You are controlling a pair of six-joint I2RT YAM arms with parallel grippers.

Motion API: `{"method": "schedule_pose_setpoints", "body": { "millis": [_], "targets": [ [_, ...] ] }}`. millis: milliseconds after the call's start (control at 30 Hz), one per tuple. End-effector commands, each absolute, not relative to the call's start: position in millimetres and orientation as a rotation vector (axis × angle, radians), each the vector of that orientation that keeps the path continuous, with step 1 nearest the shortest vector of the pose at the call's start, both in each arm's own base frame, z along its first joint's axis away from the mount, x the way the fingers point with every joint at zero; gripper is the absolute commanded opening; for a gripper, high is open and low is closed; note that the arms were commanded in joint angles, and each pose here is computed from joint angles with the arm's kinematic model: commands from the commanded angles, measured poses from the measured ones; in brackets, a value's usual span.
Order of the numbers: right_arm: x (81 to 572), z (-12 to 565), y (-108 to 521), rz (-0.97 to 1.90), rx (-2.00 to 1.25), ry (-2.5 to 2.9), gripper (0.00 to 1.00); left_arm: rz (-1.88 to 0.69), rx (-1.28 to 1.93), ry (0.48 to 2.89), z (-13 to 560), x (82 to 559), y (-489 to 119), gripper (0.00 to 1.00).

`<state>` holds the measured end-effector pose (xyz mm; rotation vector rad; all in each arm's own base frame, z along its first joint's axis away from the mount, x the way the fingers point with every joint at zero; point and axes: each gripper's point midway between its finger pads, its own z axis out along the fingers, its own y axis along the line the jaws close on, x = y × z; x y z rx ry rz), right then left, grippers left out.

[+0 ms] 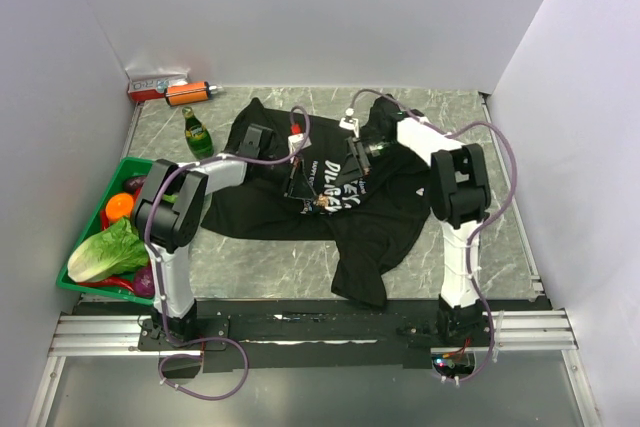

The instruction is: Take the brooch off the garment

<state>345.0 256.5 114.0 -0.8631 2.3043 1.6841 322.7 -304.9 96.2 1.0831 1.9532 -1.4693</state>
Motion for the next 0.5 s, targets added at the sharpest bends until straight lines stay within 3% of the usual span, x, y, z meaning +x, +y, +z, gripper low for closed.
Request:
{"method": "schedule_pose_setpoints", "body": {
  "millis": [0,467],
  "targets": [
    [350,141,244,1.549,-0.939,2.192,0.51,-1.511,0.923,1.886,139,336,-314,0.01],
    [348,113,255,1.335,-1.0,2.204,0.4,-1.572,0.789,1.916,139,333,-306,0.01]
  ]
}}
